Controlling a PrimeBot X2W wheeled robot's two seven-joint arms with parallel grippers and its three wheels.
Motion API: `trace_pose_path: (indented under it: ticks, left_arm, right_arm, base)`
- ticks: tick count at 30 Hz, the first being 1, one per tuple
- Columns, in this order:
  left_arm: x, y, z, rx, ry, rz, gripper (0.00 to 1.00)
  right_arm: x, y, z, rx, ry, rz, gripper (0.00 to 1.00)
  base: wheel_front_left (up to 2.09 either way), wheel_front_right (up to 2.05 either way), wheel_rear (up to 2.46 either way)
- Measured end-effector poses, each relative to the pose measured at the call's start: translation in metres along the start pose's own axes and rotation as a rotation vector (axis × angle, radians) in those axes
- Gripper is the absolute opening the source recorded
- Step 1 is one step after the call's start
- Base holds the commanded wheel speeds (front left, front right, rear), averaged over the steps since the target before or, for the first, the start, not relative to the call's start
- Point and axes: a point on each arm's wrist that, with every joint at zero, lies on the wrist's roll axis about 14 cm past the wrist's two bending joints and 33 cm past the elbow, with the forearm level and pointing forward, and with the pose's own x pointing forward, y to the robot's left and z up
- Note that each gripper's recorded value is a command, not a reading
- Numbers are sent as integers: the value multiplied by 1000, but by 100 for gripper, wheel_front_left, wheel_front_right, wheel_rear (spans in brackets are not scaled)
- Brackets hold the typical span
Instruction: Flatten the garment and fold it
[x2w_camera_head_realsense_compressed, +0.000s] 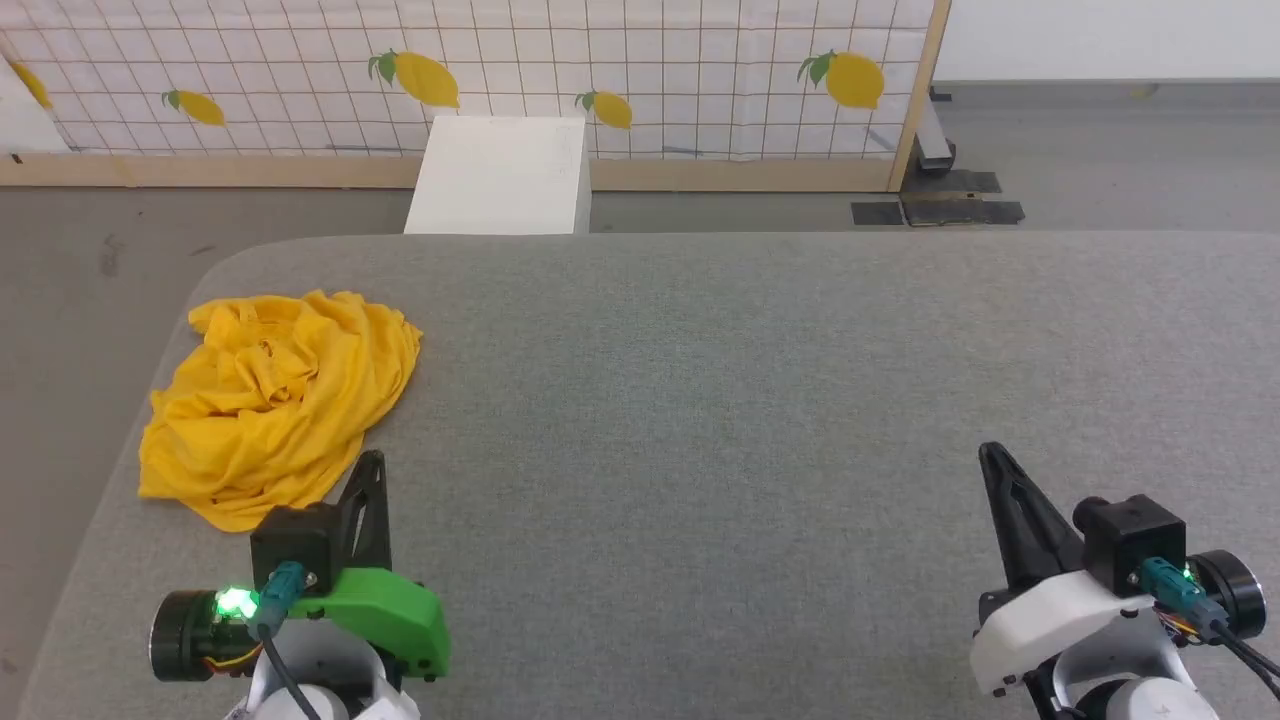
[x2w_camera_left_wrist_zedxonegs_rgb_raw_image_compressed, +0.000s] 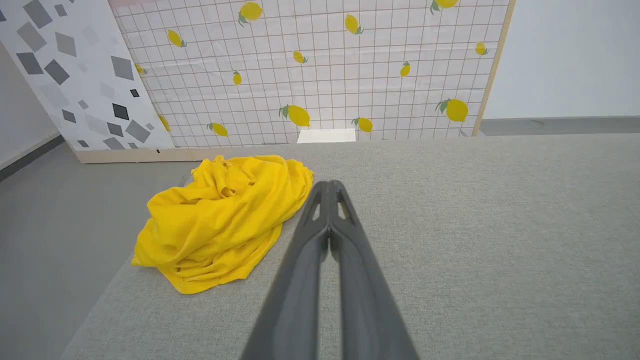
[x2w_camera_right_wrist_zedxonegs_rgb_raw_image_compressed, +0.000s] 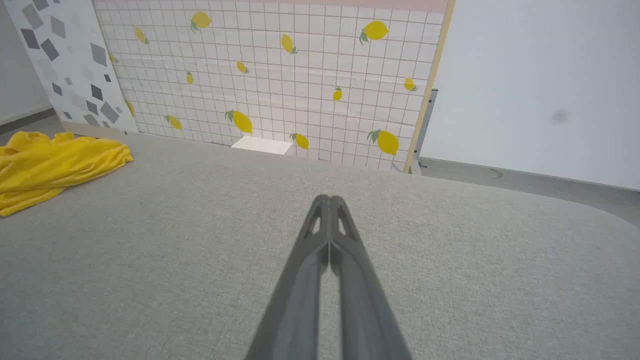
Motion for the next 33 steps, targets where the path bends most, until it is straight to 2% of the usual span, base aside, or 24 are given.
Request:
trace_pose_path:
  ticks: [33]
  left_arm:
    - [0, 0, 0, 0, 0, 0, 0]
  right_arm:
    - [0, 0, 0, 0, 0, 0, 0]
  base:
    - [0, 0, 0]
